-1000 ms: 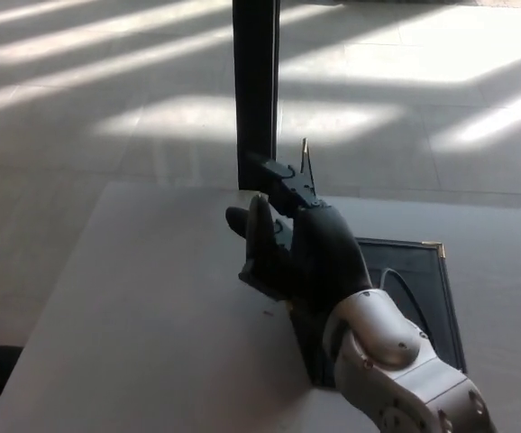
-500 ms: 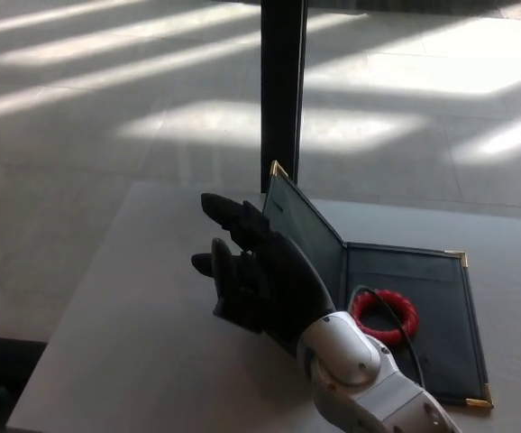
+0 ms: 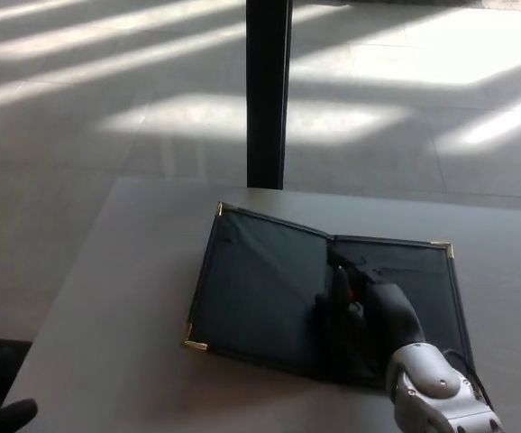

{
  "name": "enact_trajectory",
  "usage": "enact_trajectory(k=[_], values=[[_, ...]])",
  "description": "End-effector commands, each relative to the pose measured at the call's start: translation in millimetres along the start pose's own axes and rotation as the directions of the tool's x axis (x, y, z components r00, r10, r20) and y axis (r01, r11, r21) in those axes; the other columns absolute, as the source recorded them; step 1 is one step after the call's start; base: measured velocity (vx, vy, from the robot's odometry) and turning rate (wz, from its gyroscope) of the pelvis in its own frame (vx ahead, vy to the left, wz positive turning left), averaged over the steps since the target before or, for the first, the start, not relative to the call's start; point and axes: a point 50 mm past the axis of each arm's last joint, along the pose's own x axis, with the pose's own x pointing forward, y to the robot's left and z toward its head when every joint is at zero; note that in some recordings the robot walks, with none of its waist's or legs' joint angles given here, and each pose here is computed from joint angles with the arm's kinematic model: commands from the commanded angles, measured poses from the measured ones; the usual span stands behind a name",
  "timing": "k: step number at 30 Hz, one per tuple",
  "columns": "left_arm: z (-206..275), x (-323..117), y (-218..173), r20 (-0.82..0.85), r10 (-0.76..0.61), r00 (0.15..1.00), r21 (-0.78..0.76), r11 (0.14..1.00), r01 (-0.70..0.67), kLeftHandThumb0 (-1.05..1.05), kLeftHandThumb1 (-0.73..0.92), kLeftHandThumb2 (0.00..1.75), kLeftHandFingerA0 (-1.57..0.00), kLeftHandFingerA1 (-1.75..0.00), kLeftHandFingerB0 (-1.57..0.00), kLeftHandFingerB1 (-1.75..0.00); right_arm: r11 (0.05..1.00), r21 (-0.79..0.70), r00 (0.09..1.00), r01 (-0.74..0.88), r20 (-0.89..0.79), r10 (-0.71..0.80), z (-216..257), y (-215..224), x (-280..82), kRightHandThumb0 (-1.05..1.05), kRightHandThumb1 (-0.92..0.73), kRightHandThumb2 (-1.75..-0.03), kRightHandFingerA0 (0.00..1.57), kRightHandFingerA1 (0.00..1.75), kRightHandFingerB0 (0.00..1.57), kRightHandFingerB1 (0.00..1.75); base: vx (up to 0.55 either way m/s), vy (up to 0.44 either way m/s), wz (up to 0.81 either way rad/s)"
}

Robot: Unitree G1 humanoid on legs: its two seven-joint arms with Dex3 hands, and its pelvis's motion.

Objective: There is a diary kept infront of the robot and the robot uses its right hand to grab its cover and puses it to the left to open it.

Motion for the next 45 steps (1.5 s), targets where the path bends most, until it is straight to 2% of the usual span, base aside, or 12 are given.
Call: enact_trajectory(k=[1, 12, 14, 15, 16, 35, 38, 39, 41, 43, 44, 45], values=[[5, 3, -5, -0.014, -0.038, 0.999, 0.073, 0.997, 0.039, -0.70, 0.73, 0.64, -0.47, -0.44, -0.43, -0.39, 0.924, 0.322, 0.962, 0.205, -0.241, -0.129, -51, -43, -5, -0.87, -0.72, -1.18, 0.00, 0.46, 0.00, 0.33, 0.00, 0.000, 0.00], [4, 9, -15, -0.029, -0.094, 0.995, 0.113, 0.989, 0.097, -0.65, 0.76, 0.64, -0.44, -0.42, -0.37, -0.38, 0.832, 0.492, 0.953, 0.258, -0.272, -0.135, -46, -36, 3, -0.96, -0.80, -1.20, 0.12, 0.44, 0.00, 0.22, 0.00, -0.002, 0.01], [3, 10, -15, -0.029, -0.093, 0.995, 0.118, 0.988, 0.096, -0.65, 0.76, 0.64, -0.44, -0.42, -0.38, -0.38, 0.832, 0.490, 0.952, 0.260, -0.273, -0.136, -44, -36, 3, -0.87, -0.72, -1.13, 0.04, 0.47, 0.00, 0.29, 0.00, 0.000, 0.00], [3, 10, -15, -0.031, -0.096, 0.995, 0.114, 0.989, 0.099, -0.65, 0.76, 0.64, -0.44, -0.42, -0.37, -0.38, 0.835, 0.487, 0.954, 0.255, -0.267, -0.136, -42, -34, 5, -0.94, -0.92, -0.74, 0.05, 0.52, 0.01, 0.31, 0.00, 0.000, 0.00], [2, 10, -14, -0.031, -0.089, 0.996, 0.108, 0.990, 0.092, -0.65, 0.75, 0.64, -0.44, -0.43, -0.38, -0.38, 0.836, 0.494, 0.961, 0.237, -0.248, -0.125, -37, -30, 6, -0.91, -0.75, -1.18, 0.04, 0.55, 0.03, 0.30, 0.00, 0.000, 0.00], [-9, 8, -14, -0.056, -0.065, 0.996, 0.082, 0.994, 0.070, -0.63, 0.63, 1.01, -0.38, -0.56, -0.27, -0.49, 0.809, 0.588, 0.995, 0.005, 0.080, -0.064, 103, -35, 8, -0.96, -0.75, -1.16, 0.09, 0.51, 0.00, 0.34, 0.00, 0.000, 0.00], [-11, 5, -14, -0.060, -0.058, 0.997, 0.084, 0.994, 0.063, -0.64, 0.76, 0.64, -0.42, -0.42, -0.38, -0.38, 0.830, 0.558, 0.991, -0.005, 0.116, -0.072, 128, -44, 1, -0.39, -0.44, -1.08, 0.01, 0.50, 0.01, 0.51, 0.00, 0.000, 0.00], [-10, 5, -12, -0.047, -0.047, 0.998, 0.062, 0.997, 0.050, -0.63, 0.75, 0.64, -0.47, -0.43, -0.39, -0.39, 0.851, 0.523, 0.981, -0.051, 0.186, -0.056, 147, -56, -12, -0.88, -0.74, -1.12, 0.06, 0.48, 0.06, 0.40, 0.00, 0.000, 0.00], [-8, 5, -9, -0.033, -0.039, 0.999, 0.067, 0.997, 0.041, -0.64, 0.78, 0.64, -0.46, -0.42, -0.41, -0.39, 0.867, 0.494, 0.970, -0.070, 0.235, -0.056, 160, -70, -25, -0.91, -0.91, -0.76, 0.11, 0.38, 0.07, 0.33, 0.00, 0.000, 0.00], [-4, 6, -4, -0.017, -0.029, 0.999, 0.057, 0.998, 0.030, -0.68, 0.63, 1.02, -0.38, -0.57, -0.25, -0.49, 0.885, 0.454, 0.944, -0.104, 0.326, -0.056, 175, -92, -46, -0.81, -0.73, -1.16, 0.08, 0.46, 0.00, 0.38, 0.00, 0.000, 0.00], [-2, 6, -3, -0.010, -0.027, 1.000, 0.055, 0.998, 0.028, -0.66, 0.77, 0.65, -0.40, -0.43, -0.36, -0.38, 0.891, 0.443, 0.939, -0.098, 0.337, -0.064, 178, -99, -53, -0.91, -0.92, -0.74, 0.13, 0.38, 0.10, 0.33, 0.00, 0.000, 0.00], [-1, 6, -1, -0.003, -0.025, 1.000, 0.055, 0.998, 0.025, -0.66, 0.77, 0.65, -0.40, -0.43, -0.36, -0.38, 0.896, 0.434, 0.935, -0.088, 0.346, -0.076, 181, -105, -59, -0.91, -0.92, -0.74, 0.13, 0.38, 0.10, 0.33, 0.00, 0.000, 0.00]])
